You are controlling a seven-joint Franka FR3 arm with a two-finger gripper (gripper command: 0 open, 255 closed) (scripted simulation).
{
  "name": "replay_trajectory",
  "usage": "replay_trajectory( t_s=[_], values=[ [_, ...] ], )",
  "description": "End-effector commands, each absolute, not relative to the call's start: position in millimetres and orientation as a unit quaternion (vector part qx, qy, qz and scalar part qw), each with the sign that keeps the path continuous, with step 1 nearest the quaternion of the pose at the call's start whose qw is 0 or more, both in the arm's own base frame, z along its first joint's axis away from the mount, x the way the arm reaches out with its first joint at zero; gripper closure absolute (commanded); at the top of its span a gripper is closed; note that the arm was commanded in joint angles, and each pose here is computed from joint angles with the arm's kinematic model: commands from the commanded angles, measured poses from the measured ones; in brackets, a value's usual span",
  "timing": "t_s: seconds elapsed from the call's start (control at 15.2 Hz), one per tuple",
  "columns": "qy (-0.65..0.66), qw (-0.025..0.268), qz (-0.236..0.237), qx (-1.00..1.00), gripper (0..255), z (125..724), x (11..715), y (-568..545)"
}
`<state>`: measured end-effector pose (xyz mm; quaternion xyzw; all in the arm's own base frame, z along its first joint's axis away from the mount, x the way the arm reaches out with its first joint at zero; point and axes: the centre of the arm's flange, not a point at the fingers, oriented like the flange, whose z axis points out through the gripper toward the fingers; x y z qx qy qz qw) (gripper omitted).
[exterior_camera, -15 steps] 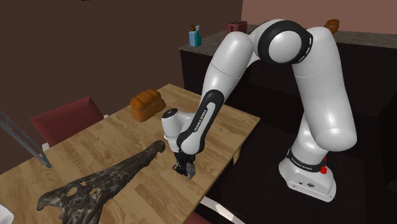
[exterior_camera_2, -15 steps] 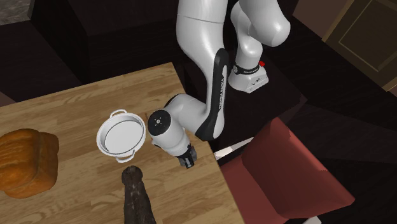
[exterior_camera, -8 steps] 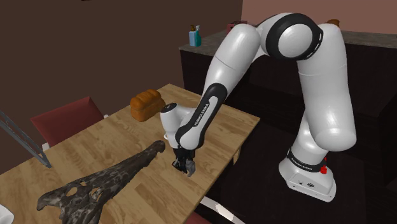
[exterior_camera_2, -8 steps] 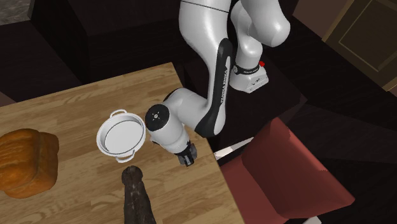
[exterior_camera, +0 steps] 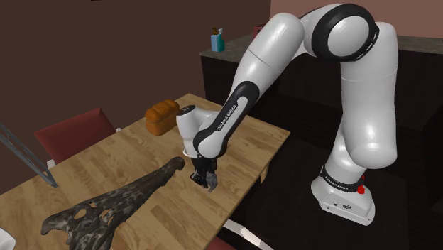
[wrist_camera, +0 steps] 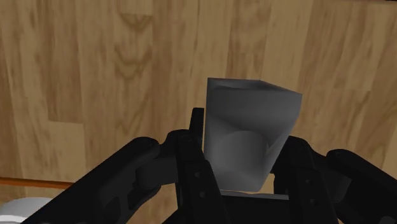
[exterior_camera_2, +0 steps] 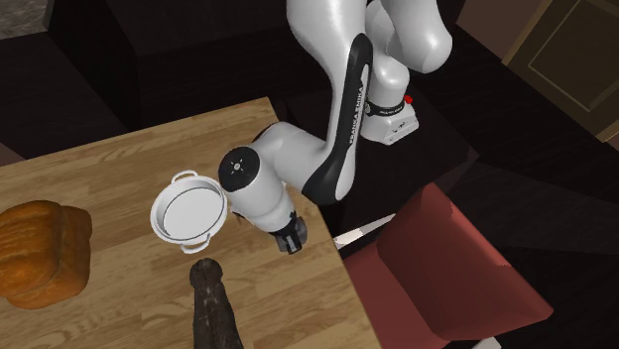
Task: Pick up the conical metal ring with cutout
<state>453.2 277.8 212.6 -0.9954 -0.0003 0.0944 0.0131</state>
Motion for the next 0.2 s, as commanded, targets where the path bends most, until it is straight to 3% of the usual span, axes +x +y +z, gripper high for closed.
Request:
replay_trajectory(
  t_s=[0.0,0.13],
  values=[
    [0.0,0.013,0.095,-0.995,255,223.7,452.4,277.4],
    [0.0,0.013,0.095,-0.995,255,224.5,452.4,277.4]
  ],
)
